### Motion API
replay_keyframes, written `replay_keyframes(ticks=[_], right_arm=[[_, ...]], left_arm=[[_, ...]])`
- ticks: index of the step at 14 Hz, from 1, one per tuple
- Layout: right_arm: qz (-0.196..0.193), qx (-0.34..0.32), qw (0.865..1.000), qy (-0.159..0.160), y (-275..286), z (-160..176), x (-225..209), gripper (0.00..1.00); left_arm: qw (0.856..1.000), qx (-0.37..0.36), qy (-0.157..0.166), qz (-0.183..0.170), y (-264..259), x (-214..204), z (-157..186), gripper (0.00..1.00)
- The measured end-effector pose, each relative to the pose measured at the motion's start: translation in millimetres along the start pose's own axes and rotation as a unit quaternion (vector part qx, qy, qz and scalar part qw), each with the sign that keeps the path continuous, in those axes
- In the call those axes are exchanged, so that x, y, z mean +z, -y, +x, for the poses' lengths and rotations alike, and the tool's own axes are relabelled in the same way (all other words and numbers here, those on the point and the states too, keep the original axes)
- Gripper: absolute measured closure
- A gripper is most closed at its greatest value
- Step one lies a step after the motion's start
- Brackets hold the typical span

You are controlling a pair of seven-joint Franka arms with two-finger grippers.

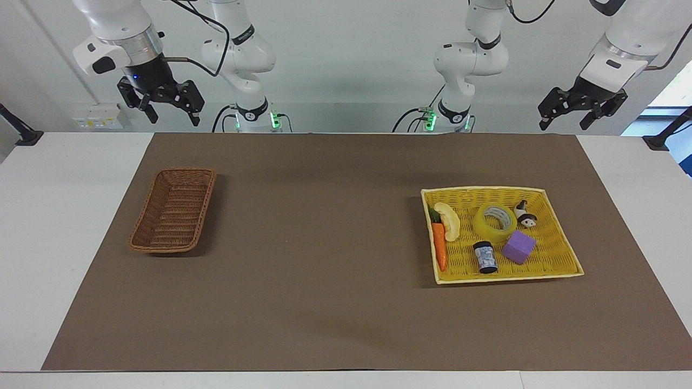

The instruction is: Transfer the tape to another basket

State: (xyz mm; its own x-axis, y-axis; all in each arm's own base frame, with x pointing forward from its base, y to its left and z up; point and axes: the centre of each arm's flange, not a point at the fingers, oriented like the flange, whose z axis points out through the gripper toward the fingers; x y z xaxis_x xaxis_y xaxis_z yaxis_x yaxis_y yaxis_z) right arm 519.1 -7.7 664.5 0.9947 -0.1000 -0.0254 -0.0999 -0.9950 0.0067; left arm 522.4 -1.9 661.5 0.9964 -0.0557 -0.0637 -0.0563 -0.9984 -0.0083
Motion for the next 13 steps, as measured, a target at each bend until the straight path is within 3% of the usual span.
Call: replay_keyframes(ticks=[7, 13], right_arm=[[0.000, 0.000, 1.000, 0.000, 0.0, 0.0, 0.0, 0.00], [0.000, 0.000, 1.000, 0.000, 0.0, 0.0, 0.0, 0.00]], left_arm=[[1.000, -0.012, 0.004, -0.001, 11.5, 4.7, -1.6, 0.00], [1.000, -0.018, -0.006, -0.003, 22.4, 40.4, -1.0, 0.00]])
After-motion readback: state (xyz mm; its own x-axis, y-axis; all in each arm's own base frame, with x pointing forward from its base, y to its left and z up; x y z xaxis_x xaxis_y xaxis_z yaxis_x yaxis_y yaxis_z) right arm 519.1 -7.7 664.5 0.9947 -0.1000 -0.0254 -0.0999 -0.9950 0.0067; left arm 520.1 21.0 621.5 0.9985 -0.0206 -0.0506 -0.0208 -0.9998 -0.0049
